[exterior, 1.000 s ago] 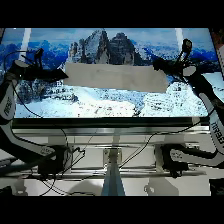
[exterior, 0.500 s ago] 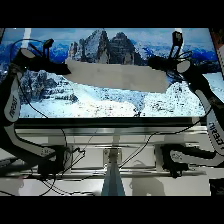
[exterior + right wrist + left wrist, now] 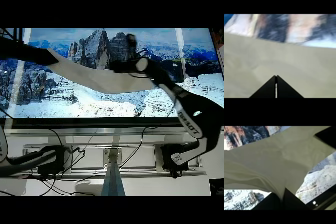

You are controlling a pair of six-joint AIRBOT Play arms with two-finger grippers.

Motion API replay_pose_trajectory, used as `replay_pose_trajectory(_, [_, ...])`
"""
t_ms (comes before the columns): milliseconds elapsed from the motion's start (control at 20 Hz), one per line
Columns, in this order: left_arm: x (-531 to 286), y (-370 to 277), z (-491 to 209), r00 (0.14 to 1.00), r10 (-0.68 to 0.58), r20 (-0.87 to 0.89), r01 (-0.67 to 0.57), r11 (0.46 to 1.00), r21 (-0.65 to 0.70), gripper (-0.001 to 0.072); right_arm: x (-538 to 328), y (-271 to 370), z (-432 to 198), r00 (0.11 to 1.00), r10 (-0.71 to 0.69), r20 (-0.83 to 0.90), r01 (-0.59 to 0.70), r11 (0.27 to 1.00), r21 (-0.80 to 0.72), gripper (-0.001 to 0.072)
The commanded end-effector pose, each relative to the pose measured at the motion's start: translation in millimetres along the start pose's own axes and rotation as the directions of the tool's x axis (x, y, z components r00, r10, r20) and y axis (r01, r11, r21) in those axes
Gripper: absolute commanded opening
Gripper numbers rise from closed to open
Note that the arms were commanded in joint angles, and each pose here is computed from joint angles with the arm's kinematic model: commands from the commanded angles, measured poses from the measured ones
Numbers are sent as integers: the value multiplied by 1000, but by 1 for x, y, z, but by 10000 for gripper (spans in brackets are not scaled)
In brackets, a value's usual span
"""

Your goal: Fold the clothes and pants, and hang the long-sleeved shirts on hangers.

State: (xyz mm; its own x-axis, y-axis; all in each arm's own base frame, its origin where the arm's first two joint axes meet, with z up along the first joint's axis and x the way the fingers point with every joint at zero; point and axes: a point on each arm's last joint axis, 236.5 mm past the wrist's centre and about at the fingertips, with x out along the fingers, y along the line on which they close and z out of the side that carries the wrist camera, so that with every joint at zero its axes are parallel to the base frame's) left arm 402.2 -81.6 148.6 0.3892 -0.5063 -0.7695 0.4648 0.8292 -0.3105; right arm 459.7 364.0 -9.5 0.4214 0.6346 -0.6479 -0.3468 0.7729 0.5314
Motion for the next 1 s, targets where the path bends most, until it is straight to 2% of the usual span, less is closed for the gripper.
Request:
replay_pose_trajectory(0, [-26,-36,12,995,-64,76,63,998,23,11,52,115,-50,980,168,-111,-168,986,4,13])
replay_pose_trajectory(150, [-23,-26,18,995,-35,98,34,999,20,11,59,181,-84,956,241,-169,-255,965,-68,13])
replay_pose_trajectory(300, [-9,-22,22,994,-43,96,42,999,10,11,57,173,-85,965,191,-180,-221,962,-162,14])
replay_pose_trajectory(500, [41,-45,13,992,-129,-12,129,991,29,11,32,57,-44,971,-49,-235,-12,969,-249,13])
replay_pose_trajectory(650, [98,-101,6,956,-279,-96,284,958,46,11,-25,-58,-7,933,-210,-294,166,972,-168,13])
replay_pose_trajectory(800, [168,-169,16,918,-391,-66,394,918,37,11,-91,-147,21,911,-271,-310,265,962,-62,14])
replay_pose_trajectory(950, [228,-208,19,927,-376,-9,376,925,58,12,-153,-218,36,903,-309,-298,323,946,0,13])
